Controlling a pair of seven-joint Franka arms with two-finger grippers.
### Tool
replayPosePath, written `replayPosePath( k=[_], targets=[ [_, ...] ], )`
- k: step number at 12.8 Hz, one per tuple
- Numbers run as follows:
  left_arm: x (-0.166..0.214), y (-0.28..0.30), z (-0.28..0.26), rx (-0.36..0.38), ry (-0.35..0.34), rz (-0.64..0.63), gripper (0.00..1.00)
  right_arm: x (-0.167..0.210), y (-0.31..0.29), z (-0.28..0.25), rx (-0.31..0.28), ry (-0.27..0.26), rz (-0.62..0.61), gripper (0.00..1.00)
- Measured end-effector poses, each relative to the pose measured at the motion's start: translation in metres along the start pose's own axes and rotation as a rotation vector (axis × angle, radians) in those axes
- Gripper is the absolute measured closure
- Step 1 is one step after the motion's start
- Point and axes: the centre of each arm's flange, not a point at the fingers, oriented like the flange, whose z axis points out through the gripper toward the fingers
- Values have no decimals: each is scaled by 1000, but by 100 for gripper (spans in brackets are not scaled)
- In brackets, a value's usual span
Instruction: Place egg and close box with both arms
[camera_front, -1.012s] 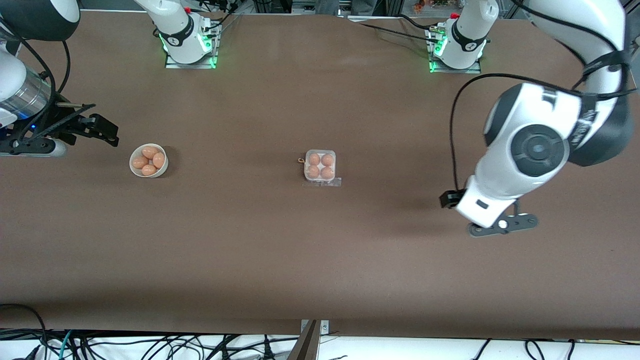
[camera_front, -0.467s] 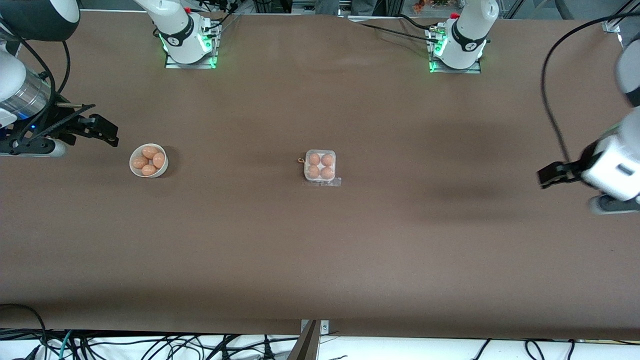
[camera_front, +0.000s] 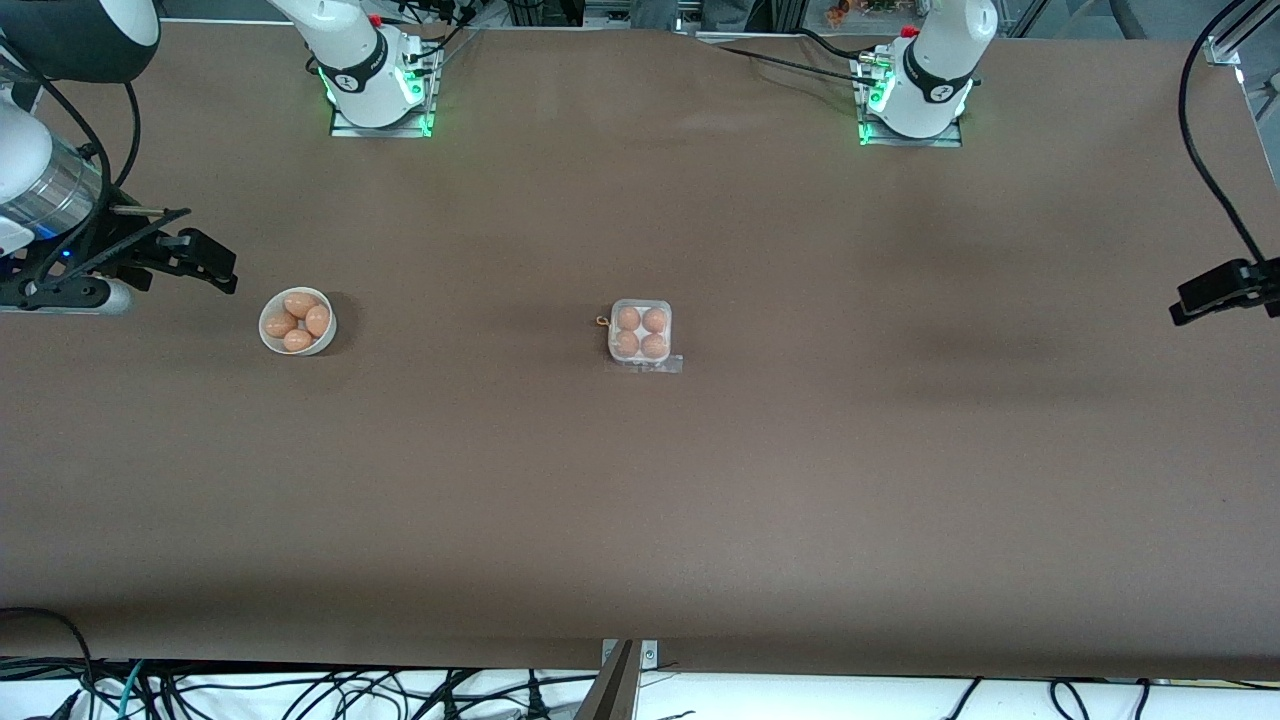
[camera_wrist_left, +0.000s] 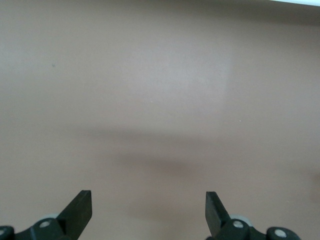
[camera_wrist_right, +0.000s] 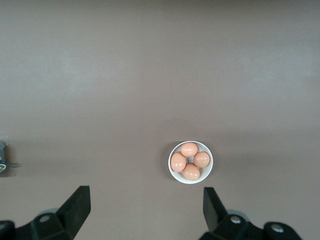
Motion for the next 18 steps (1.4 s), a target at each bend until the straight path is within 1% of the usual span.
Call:
replayPosePath(
  k=[2,5,8,11,13,15,18],
  targets=[
    [-9,-12,4,-17,-16,-15,0,0,0,0,0,0,0,0],
    [-15,12,11,-15,-34,23,0,0,0,0,0,3,0,0],
    [-21,40,7,-12,-32,69,0,0,0,0,0,4,0,0],
    [-31,52,12,-9,-72,92,0,1,0,0,0,4,0,0],
    [-34,59,19,8,-91,107,0,1,0,0,0,5,0,0],
    [-35,63,23,22,-101,116,0,1,0,0,0,5,0,0],
    [-36,66,28,24,-112,121,0,1,0,0,0,5,0,0]
  ],
)
